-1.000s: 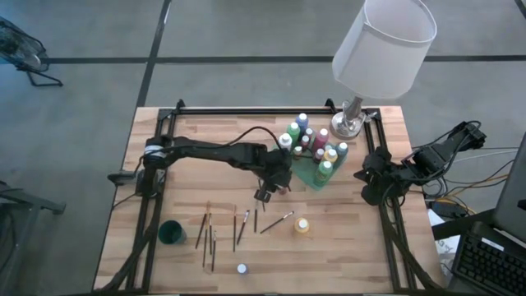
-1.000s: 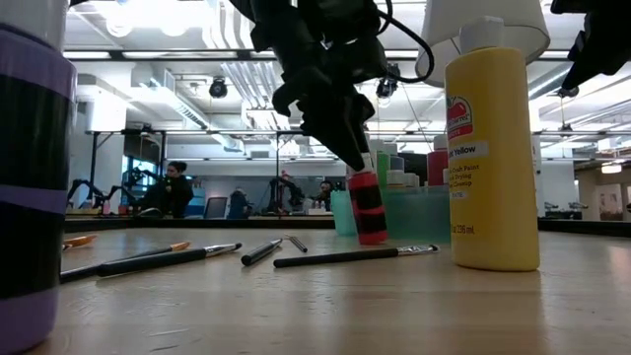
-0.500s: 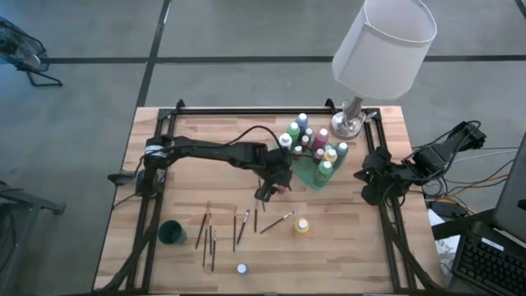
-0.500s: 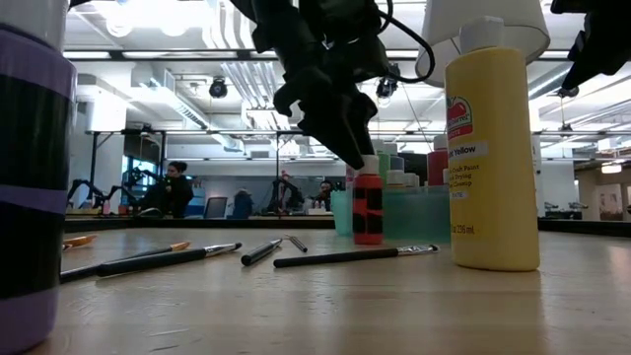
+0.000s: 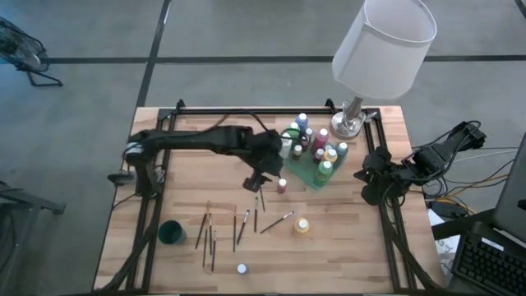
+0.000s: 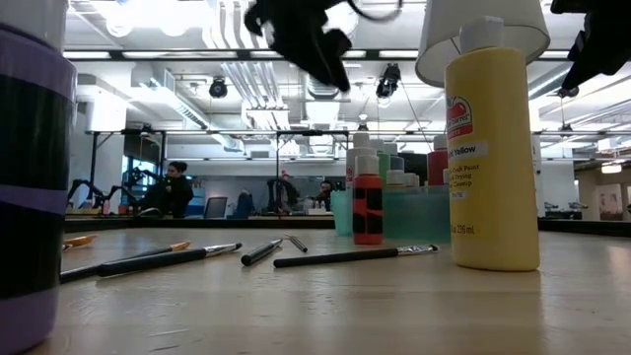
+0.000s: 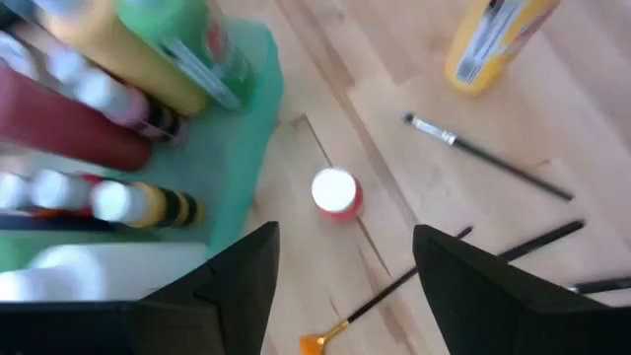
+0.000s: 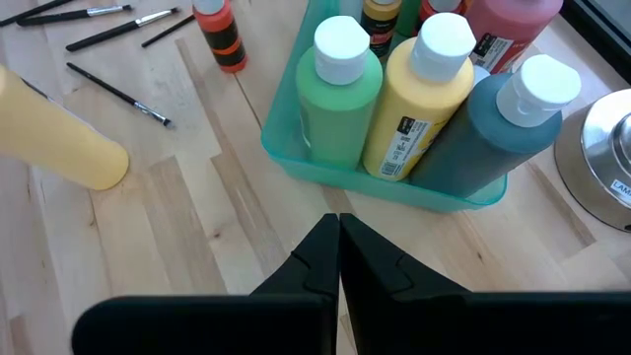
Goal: Pick & Place Paint Supplies
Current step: Move the small blue paint bottle to the center of the table
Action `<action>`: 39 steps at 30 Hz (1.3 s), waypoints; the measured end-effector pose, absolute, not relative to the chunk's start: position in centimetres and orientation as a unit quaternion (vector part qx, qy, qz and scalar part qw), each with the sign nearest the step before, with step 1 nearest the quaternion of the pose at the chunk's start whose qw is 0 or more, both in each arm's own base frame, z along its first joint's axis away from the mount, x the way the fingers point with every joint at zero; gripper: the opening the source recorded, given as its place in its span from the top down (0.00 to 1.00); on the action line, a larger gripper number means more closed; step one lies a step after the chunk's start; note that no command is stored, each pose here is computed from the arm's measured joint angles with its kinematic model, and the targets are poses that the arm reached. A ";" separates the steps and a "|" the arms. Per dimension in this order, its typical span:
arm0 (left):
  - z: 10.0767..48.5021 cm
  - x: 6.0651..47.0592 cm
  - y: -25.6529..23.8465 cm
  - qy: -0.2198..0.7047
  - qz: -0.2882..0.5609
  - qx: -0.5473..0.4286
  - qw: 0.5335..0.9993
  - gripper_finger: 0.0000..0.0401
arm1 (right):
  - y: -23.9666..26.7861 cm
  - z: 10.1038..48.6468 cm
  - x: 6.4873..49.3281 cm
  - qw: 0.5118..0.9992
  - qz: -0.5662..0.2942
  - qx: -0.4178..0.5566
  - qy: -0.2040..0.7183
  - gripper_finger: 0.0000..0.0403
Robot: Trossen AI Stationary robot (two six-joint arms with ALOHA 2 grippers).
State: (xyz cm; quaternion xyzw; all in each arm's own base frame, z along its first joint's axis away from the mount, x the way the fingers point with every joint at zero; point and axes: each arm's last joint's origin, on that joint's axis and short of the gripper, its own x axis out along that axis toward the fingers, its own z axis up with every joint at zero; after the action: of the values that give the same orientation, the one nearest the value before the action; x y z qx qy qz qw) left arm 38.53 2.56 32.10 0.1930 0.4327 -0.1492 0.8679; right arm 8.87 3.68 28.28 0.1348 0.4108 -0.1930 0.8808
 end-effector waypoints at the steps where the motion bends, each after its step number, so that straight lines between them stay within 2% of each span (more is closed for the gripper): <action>1: 32.9 37.9 2.4 0.423 -0.149 0.196 0.872 0.40 | 3.7 28.3 8.9 0.881 -0.193 0.135 0.411 0.98; 7: 36.4 33.7 0.2 0.382 -0.163 0.211 0.885 0.41 | 3.7 28.3 8.9 0.881 -0.193 0.135 0.411 0.98; 16: 37.7 27.9 -5.4 0.332 -0.266 0.197 0.883 0.41 | 3.7 28.3 8.9 0.881 -0.193 0.135 0.411 0.98; 28: 33.7 25.6 -12.5 0.321 -0.343 0.193 0.861 0.41 | 3.7 28.3 8.9 0.881 -0.193 0.135 0.410 0.98; 39: 30.0 25.4 -16.6 0.321 -0.384 0.203 0.841 0.41 | 3.7 28.3 8.9 0.881 -0.193 0.135 0.410 0.98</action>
State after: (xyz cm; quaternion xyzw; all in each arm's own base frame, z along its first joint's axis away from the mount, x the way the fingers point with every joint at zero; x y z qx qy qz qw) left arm 25.40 -16.57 30.04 0.2033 0.3212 -0.3842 0.8413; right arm 8.88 3.69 28.28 0.1352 0.4104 -0.1927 0.8810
